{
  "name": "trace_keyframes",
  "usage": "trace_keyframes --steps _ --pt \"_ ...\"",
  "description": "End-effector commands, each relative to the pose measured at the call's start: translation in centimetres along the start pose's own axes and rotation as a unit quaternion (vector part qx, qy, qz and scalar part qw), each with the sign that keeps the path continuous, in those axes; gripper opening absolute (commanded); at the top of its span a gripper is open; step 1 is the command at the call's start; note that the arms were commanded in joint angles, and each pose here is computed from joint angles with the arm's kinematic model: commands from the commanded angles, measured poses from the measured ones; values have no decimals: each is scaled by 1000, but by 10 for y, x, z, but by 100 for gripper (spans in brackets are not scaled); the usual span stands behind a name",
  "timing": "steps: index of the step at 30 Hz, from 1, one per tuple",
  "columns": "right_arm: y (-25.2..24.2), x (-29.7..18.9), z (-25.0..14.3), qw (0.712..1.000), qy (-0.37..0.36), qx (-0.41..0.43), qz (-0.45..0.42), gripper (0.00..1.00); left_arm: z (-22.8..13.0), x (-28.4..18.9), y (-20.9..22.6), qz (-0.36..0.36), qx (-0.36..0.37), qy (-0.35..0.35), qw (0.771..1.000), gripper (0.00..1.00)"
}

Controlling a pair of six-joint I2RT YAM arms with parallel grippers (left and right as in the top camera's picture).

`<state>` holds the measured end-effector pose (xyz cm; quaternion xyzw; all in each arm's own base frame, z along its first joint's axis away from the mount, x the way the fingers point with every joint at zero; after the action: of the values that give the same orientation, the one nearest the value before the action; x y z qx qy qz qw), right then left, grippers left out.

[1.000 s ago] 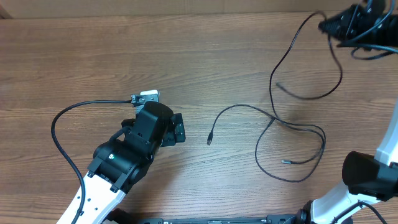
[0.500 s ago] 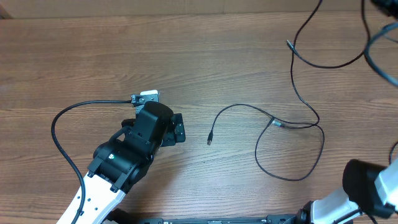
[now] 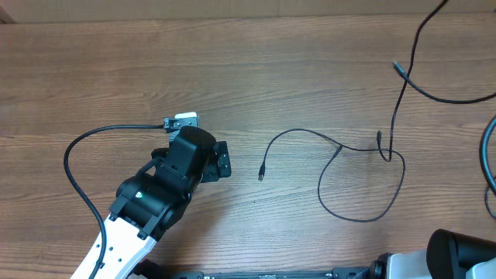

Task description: Untangle cables

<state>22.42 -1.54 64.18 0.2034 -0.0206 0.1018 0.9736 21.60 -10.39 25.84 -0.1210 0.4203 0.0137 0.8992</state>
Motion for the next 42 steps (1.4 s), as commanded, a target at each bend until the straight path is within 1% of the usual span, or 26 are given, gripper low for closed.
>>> trace_keyframes --steps 1,2,6,9,12,16,20,25,26,29,34,35,36,37,40,42 --pt "-9 -1 2 998 -18 4 -52 4 3 -1 1 6 8 -8 1000 100" --pt "-10 -1 0 998 -13 6 -55 4 3 -1 1 7 8 -7 1000 100" --pt "-19 -5 -24 994 55 34 -86 4 3 -1 1 6 8 -8 1000 100" --pt "-19 -14 -35 991 89 32 -96 4 3 -1 1 7 8 -7 1000 100" --pt "-13 -30 -40 990 102 26 -98 4 3 -1 1 6 8 -8 1000 100" --pt "-2 -49 -38 991 92 22 -92 4 3 -1 1 6 8 -8 1000 100" --pt "12 -64 -41 993 103 25 -54 4 3 -1 1 6 8 -8 1000 99" --pt "13 -68 -51 989 133 39 -44 4 3 -1 1 6 8 -8 1000 100" --pt "20 -69 -55 988 154 26 -6 4 3 -1 1 6 8 -8 1000 100" --pt "29 -73 -64 981 188 18 52 4 3 -1 1 6 8 -8 1000 100" --pt "41 -78 -62 977 187 11 101 4 3 -1 1 6 8 -8 1000 100" --pt "45 -78 -60 975 184 8 122 4 3 -1 1 7 8 -7 1000 100" --pt "53 -79 -54 971 171 -5 166 4 3 -1 1 6 8 -8 1000 100" --pt "57 -78 -50 970 160 -16 184 4 3 -1 1 6 8 -8 1000 100" --pt "61 -76 -38 972 122 -47 195 4 3 -1 1 6 8 -8 1000 100" --pt "59 -71 -29 977 94 -65 179 4 3 -1 1 6 8 -8 1000 100"
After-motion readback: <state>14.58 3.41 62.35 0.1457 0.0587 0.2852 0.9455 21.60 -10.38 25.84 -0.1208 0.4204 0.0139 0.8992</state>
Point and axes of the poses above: each gripper's point midway between its finger pads, its own x axis out along the fingers, its own y axis along the line the jaws close on, z = x × y, the point moved 8 cm from there along -x, back along the fingers, and after that the axes turned 4 degrees about -x, right-handed, at the moved point
